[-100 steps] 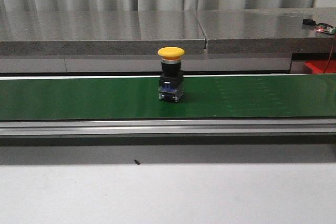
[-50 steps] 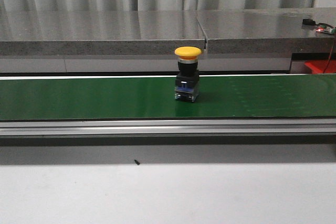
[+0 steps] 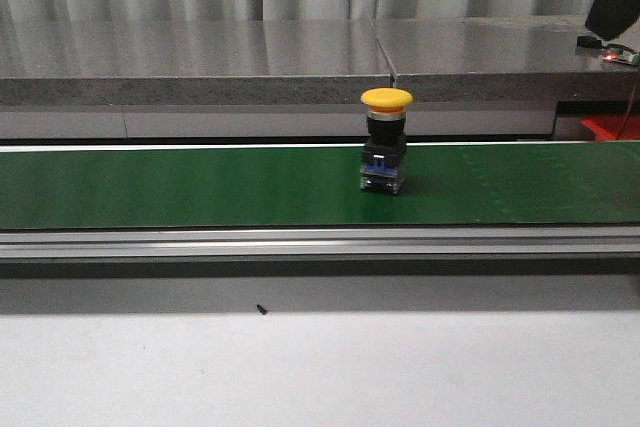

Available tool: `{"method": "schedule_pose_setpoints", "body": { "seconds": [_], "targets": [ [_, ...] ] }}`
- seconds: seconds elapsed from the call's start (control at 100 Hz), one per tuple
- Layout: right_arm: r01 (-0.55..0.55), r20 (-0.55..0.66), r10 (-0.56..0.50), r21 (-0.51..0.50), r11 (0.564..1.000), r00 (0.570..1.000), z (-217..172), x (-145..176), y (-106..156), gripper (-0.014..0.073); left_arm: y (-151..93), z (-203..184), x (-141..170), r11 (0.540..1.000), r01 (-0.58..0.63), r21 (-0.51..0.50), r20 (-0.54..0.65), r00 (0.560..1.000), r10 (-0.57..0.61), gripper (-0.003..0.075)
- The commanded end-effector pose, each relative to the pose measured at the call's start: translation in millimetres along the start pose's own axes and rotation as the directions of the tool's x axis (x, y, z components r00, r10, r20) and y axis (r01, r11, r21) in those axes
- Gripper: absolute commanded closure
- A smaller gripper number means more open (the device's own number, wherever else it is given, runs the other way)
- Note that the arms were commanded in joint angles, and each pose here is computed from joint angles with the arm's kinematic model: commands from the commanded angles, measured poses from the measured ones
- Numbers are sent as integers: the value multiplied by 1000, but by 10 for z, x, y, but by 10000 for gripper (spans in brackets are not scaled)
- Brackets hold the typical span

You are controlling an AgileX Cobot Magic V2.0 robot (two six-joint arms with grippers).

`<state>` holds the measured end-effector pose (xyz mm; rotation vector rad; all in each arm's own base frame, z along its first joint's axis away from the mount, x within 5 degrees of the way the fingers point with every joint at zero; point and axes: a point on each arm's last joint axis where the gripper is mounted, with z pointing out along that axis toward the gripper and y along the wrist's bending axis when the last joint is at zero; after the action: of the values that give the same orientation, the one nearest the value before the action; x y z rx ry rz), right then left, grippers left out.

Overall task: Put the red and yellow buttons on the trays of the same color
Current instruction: 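Move the right gripper back over the belt end, then lower the right gripper onto the yellow button at the belt end and close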

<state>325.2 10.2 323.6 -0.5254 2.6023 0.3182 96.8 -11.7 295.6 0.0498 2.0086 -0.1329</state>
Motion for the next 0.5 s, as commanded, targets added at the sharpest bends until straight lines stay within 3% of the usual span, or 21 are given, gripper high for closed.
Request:
{"method": "schedule_pose_setpoints", "body": {
  "seconds": [0.0,0.31,0.49],
  "targets": [
    [52,76,-53,15,999,996,-130,-51,162,25,-15,-31,-145,1000,14,12,98,995,-15,741],
    [238,88,-239,21,971,967,92,-189,636,25,-15,-31,-145,1000,14,12,98,995,-15,741],
    [276,103,-276,10,961,956,250,-257,774,25,-15,-31,-145,1000,14,12,98,995,-15,741]
  ]
}}
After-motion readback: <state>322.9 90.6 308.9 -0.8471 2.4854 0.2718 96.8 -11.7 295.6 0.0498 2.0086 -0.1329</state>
